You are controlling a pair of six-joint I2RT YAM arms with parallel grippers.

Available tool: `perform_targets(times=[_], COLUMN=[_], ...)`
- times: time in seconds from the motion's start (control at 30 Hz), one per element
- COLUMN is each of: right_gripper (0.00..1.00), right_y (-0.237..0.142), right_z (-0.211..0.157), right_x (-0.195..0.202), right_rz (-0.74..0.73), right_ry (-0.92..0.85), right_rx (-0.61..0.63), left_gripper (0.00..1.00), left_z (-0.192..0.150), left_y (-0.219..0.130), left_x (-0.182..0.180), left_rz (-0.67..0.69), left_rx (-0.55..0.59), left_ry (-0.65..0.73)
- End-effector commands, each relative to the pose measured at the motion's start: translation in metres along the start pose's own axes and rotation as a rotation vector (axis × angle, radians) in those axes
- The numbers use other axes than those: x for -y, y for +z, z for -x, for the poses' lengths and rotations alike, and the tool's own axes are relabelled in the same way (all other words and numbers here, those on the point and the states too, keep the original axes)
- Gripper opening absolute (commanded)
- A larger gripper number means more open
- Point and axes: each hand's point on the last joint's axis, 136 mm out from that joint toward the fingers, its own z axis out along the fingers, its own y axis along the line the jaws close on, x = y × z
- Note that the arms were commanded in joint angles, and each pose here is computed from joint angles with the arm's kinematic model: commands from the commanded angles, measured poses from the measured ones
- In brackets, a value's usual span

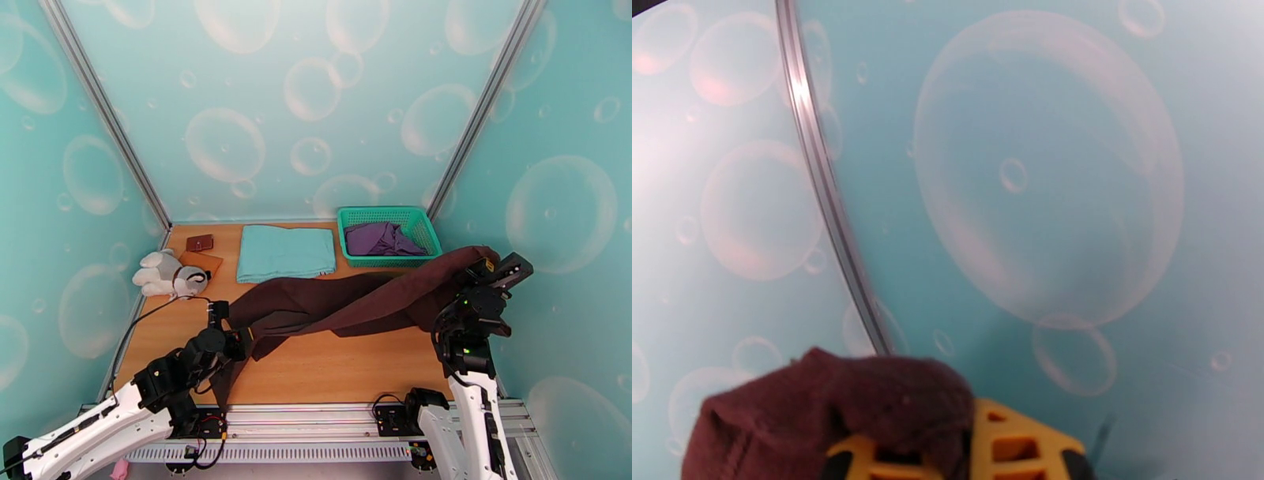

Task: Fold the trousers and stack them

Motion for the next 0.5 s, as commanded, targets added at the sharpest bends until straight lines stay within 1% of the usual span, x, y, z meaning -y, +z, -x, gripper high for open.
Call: perform_targets(times=[0.0,0.07,0.1,0.13,0.2,0.27,0.3,0.33,0.4,0.43,0.47], right_gripper=[0.0,0.0,0.0,0.0,0.0,0.0,0.0,0.0,0.0,0.0,0.0], right_y=[-0.006,-0.008,-0.008,-0.007,-0.007,-0.006,-0.006,-0.006,-0.005,-0.005,-0.004], right_z=[0.027,0.032,0.035,0.036,0.037,0.036,0.035,0.034,0.031,0.031,0.028], right_x=[0.022,0.028,0.029,0.03,0.026,0.021,0.018,0.016,0.011,0.009,0.008], right_rz=[-0.086,-0.101,-0.102,-0.1,-0.078,-0.05,-0.031,-0.017,0.009,0.017,0.025], right_ry=[0.102,0.111,0.117,0.116,0.124,0.131,0.132,0.131,0.124,0.126,0.129], right_rx=[0.111,0.127,0.133,0.13,0.128,0.12,0.116,0.111,0.098,0.096,0.089], left_gripper=[0.25,0.38,0.42,0.42,0.43,0.43,0.43,0.47,0.55,0.57,0.62], left_z=[-0.004,-0.003,-0.001,-0.001,0.001,-0.001,-0.006,-0.012,-0.025,-0.029,-0.033], left_y=[-0.006,-0.01,-0.011,-0.011,-0.007,-0.001,0.006,0.012,0.019,0.019,0.019], left_x=[0.006,0.011,0.008,0.001,-0.027,-0.057,-0.065,-0.07,-0.087,-0.096,-0.104], left_rz=[-0.058,-0.094,-0.082,-0.049,0.102,0.259,0.296,0.323,0.442,0.511,0.58], left_rx=[-0.013,-0.004,0.008,0.018,0.05,0.095,0.101,0.092,0.077,0.069,0.053], left_ry=[0.003,0.003,-0.003,-0.013,-0.046,-0.118,-0.149,-0.183,-0.254,-0.263,-0.249])
